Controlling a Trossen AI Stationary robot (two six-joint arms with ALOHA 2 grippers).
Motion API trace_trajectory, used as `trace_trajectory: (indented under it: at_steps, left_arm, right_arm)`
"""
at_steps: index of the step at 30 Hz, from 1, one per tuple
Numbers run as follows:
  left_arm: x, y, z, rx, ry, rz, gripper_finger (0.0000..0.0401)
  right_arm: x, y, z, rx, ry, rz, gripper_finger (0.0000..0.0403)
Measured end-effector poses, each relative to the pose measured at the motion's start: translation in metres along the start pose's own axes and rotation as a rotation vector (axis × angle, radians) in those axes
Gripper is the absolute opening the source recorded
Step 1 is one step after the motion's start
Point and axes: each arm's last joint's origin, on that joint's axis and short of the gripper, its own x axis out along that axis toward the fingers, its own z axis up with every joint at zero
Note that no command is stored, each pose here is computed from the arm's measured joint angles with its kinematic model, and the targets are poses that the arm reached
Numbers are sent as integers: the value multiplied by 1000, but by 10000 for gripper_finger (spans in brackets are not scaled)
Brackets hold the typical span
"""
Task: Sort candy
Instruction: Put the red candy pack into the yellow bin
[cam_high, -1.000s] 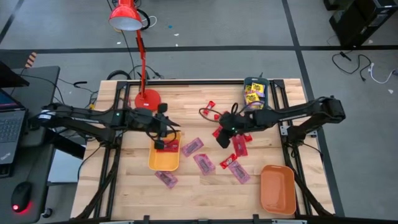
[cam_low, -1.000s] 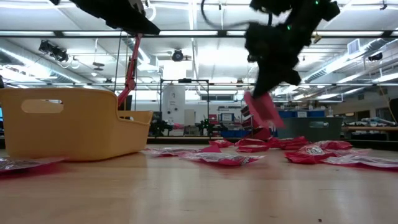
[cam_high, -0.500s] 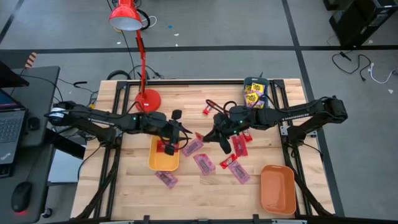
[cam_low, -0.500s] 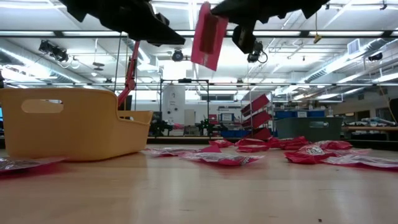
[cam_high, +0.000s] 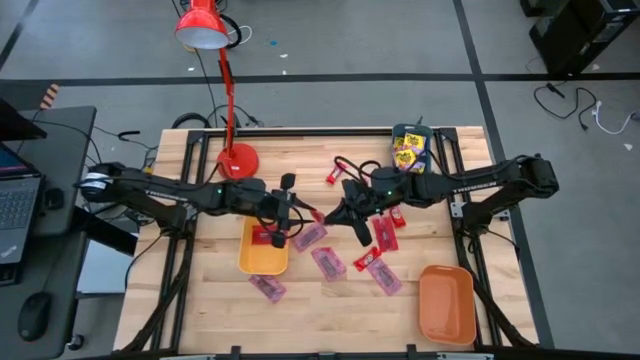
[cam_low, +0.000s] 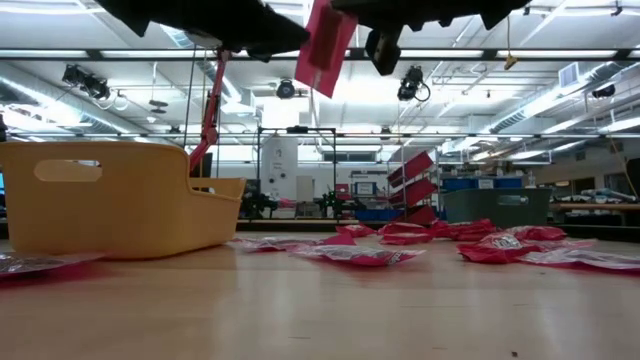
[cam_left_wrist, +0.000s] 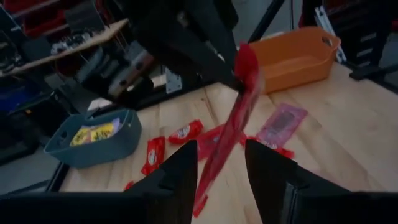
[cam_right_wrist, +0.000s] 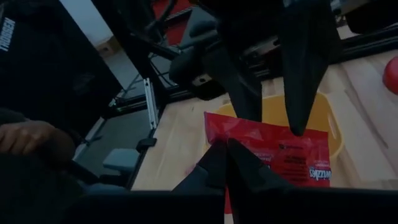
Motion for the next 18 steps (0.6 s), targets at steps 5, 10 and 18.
trace_trajectory:
  at_steps: [5, 10, 18]
  left_arm:
    - [5, 3, -8, -6, 38, 5, 138]
    - [7, 5, -10, -8, 49, 11, 134]
    - [7, 4, -15, 8, 90, -5, 48]
  right_arm:
    - [-1, -2, 2, -12, -10, -5, 0]
    - [-1, -4, 3, -33, -19, -11, 0]
    - [-3, -9, 2, -47, -7, -31, 1]
